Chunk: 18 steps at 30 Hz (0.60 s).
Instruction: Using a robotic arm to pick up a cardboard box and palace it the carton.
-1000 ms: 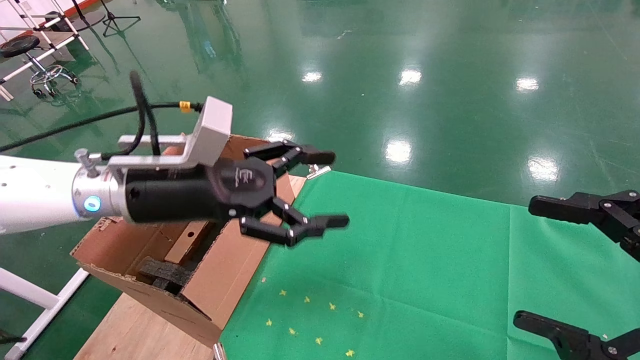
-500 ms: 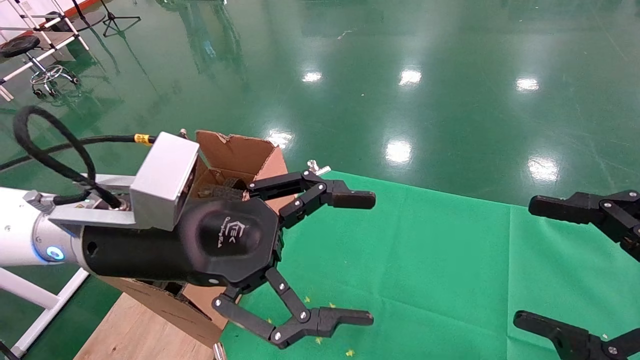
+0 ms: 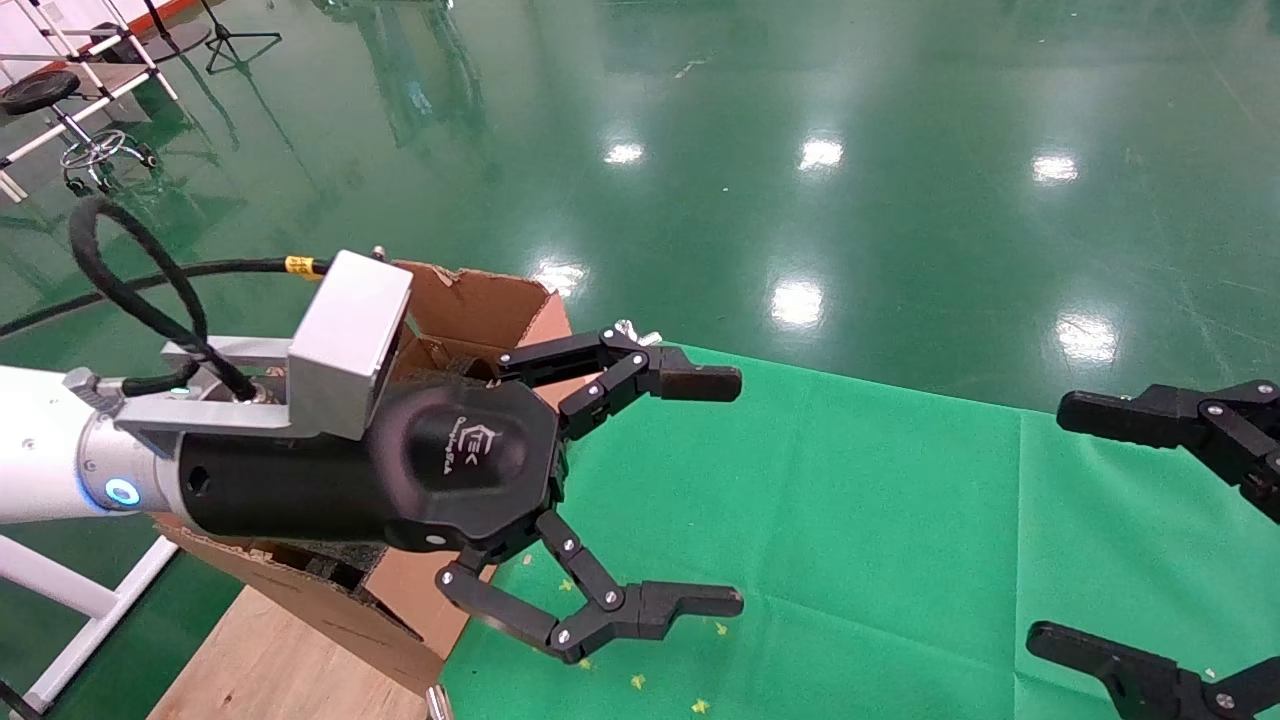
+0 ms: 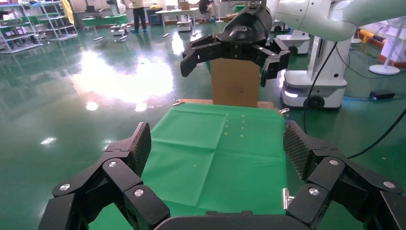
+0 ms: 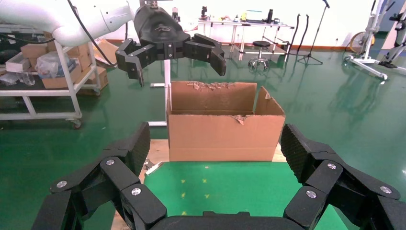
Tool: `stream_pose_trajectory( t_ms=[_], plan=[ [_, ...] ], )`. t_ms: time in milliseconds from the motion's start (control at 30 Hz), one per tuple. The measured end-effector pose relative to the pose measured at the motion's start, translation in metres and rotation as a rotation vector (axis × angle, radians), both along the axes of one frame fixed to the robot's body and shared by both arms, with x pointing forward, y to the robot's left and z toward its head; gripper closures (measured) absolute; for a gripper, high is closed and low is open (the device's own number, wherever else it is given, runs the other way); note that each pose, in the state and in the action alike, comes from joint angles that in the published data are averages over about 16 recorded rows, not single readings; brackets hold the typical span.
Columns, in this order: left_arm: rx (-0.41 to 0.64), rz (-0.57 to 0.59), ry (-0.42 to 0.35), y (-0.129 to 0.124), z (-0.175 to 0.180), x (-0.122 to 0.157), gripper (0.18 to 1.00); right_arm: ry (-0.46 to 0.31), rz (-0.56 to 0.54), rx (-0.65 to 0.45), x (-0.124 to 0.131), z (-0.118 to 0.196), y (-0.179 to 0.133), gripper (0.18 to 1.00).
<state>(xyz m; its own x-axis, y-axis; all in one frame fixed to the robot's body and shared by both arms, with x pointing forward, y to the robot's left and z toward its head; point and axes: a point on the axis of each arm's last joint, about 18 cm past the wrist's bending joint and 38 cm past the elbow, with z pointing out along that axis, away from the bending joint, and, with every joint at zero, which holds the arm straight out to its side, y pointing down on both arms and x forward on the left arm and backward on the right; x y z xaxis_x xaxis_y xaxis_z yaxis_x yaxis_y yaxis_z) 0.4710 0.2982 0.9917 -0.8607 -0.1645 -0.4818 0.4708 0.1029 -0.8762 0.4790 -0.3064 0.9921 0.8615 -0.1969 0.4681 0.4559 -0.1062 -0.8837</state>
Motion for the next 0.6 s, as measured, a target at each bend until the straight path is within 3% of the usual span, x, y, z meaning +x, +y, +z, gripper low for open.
stream_pose_trajectory(
  t_ms=[600],
  plan=[
    [0.001,0.013,0.004,0.0015,0.0003,0.0035,0.184,0.0,0.0,0.0,0.0,0.0,0.0,0.178]
  ],
)
